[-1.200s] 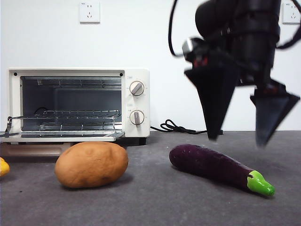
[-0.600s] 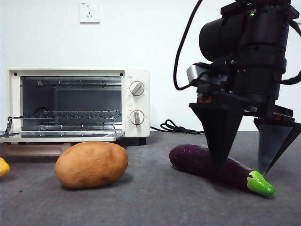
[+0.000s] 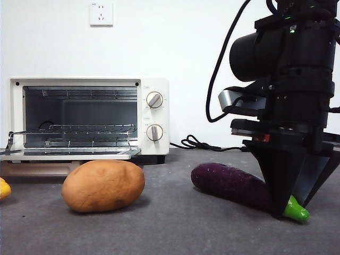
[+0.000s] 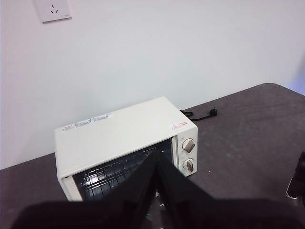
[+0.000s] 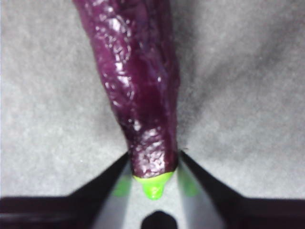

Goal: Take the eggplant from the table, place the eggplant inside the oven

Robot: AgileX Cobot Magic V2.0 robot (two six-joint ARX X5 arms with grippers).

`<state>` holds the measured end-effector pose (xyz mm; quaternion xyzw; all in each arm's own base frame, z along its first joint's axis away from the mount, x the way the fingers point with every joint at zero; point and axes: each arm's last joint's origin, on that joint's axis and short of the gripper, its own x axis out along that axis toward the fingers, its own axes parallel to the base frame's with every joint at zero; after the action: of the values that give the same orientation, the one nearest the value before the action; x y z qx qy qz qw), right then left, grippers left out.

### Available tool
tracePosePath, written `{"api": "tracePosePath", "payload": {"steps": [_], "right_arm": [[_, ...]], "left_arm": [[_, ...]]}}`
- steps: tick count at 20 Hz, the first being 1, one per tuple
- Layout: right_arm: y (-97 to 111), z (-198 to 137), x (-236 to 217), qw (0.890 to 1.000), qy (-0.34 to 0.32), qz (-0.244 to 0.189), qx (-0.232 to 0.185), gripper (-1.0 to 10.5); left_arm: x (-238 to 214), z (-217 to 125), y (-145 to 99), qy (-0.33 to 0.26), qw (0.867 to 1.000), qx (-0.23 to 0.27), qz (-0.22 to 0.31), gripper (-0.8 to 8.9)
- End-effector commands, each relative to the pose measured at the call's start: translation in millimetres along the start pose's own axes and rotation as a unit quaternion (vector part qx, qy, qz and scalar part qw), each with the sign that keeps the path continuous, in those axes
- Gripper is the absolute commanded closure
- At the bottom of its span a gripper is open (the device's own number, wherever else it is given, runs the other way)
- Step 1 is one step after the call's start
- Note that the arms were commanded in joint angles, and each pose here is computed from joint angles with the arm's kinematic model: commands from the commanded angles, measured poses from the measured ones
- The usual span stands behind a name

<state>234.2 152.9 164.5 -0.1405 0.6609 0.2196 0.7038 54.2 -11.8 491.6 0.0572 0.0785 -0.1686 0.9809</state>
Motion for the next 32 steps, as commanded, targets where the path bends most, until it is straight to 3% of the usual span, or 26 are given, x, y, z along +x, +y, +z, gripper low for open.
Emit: {"api": "tracePosePath", "payload": {"steps": [1, 6, 10, 15, 19, 22, 25, 32], "right_arm": [[0, -2, 4, 1.000, 0.006, -0.001, 0.005, 9.5], [1, -2, -2, 1.000, -0.004, -0.001, -0.001, 9.6], [7, -9, -45, 0.998, -0.062, 0.020, -0.012, 9.6], [28, -18, -121, 0.983, -0.138, 0.112, -0.050, 9.6], [57, -10, -140, 0.964, -0.165, 0.190, -0.087, 9.6], [77, 8, -136, 0.948, -0.167, 0.251, -0.096, 9.6], [94, 31, -116, 0.948, -0.144, 0.267, -0.094, 9.6], [121, 117, -69, 0.916, -0.080, 0.390, -0.036, 9.6]], "left_arm": [[-1, 0, 0, -0.001, 1.000, -0.001, 0.000, 8.19], [-1, 0, 0, -0.001, 1.000, -0.001, 0.000, 8.19], [-1, 0, 0, -0.001, 1.000, -0.001, 0.000, 8.19], [-1, 0, 0, -0.001, 1.000, -0.001, 0.000, 8.19], [-1, 0, 0, -0.001, 1.000, -0.001, -0.002, 8.19], [-1, -1, 0, -0.001, 1.000, -0.002, -0.002, 8.19], [-1, -1, 0, 0.001, 1.000, -0.002, -0.003, 8.19], [-1, -2, -2, 0.007, 1.000, -0.004, -0.026, 8.19]]}}
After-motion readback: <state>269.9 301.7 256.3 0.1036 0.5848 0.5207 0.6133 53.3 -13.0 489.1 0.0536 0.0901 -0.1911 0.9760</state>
